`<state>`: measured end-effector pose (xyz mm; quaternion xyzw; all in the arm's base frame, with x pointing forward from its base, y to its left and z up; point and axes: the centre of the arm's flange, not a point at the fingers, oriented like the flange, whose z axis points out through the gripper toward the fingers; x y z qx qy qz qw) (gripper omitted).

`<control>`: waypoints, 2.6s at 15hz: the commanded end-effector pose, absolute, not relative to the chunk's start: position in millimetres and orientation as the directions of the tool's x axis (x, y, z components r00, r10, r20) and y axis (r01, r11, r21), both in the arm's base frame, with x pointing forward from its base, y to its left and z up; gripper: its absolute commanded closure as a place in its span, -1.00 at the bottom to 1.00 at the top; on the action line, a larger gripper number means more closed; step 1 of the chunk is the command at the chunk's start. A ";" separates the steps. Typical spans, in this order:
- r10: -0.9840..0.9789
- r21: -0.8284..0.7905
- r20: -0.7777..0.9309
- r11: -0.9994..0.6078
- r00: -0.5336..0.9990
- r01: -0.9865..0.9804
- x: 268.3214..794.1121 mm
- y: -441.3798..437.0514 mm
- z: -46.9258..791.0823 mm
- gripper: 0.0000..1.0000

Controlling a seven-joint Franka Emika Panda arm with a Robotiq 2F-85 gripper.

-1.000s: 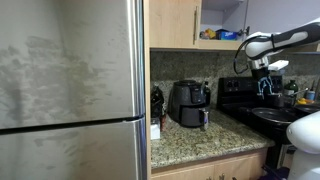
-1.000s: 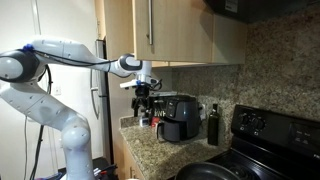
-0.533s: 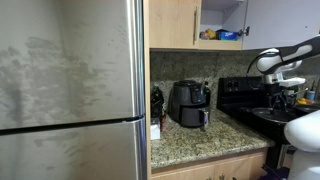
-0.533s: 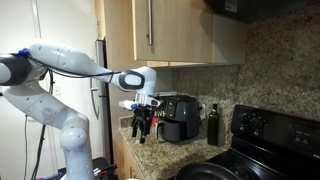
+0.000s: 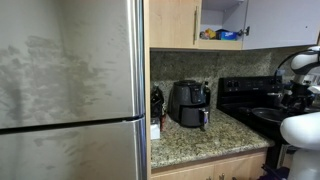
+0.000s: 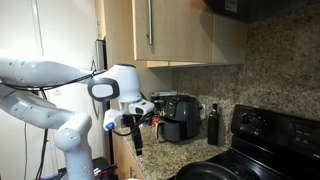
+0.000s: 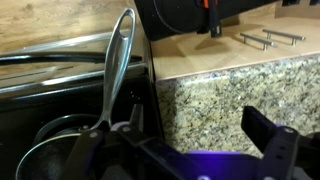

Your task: Close the open upper cabinet door

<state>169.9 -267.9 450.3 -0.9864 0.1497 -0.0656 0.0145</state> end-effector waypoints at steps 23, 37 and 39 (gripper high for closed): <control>-0.650 -0.401 0.718 -0.677 0.246 -0.617 22.6 -363.6 640.4 -1.00; -0.621 -0.584 0.784 -0.736 -0.002 -0.343 30.7 -309.0 811.4 -1.00; -0.616 -0.576 0.787 -0.757 0.043 -0.309 51.1 -296.6 823.9 -1.00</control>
